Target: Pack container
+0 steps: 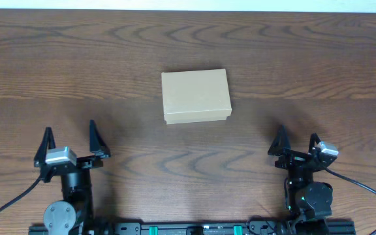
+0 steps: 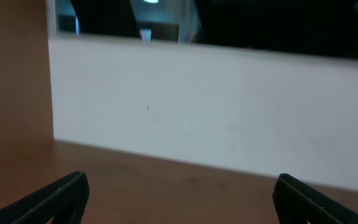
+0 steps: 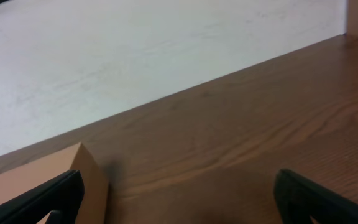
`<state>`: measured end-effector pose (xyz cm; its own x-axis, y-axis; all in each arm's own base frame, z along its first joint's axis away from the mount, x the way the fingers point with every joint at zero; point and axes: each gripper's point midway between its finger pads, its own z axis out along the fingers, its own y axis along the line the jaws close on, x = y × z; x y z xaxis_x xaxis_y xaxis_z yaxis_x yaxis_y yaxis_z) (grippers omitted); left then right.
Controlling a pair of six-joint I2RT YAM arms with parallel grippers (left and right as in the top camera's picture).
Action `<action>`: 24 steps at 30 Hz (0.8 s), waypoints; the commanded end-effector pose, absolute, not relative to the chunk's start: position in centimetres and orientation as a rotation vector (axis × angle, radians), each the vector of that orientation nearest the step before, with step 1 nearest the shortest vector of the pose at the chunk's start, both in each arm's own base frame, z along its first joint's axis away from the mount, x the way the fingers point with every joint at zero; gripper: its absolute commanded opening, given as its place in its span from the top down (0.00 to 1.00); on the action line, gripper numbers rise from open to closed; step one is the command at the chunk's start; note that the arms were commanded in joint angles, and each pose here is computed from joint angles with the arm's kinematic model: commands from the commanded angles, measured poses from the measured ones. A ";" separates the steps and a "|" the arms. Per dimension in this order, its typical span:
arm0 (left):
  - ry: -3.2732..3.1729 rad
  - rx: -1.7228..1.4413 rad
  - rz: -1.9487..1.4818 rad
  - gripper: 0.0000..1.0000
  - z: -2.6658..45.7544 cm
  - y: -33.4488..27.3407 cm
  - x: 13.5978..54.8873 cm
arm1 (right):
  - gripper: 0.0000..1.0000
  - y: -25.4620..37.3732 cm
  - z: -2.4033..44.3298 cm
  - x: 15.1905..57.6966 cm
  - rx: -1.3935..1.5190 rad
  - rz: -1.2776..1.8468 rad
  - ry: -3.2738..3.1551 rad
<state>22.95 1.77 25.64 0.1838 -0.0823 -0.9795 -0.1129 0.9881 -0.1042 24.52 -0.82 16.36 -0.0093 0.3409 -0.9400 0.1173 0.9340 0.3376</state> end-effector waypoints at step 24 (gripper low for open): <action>1.515 -0.136 0.058 0.05 20.6 1.7 23.9 | 0.01 -1.3 16.1 24.5 0.393 0.172 1.580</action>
<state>23.91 1.63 21.59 0.0905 -0.0668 -0.9937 -0.1189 0.9899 -0.0773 24.52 -0.82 16.36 -0.0093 0.3409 -0.9400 0.1173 0.9340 0.3376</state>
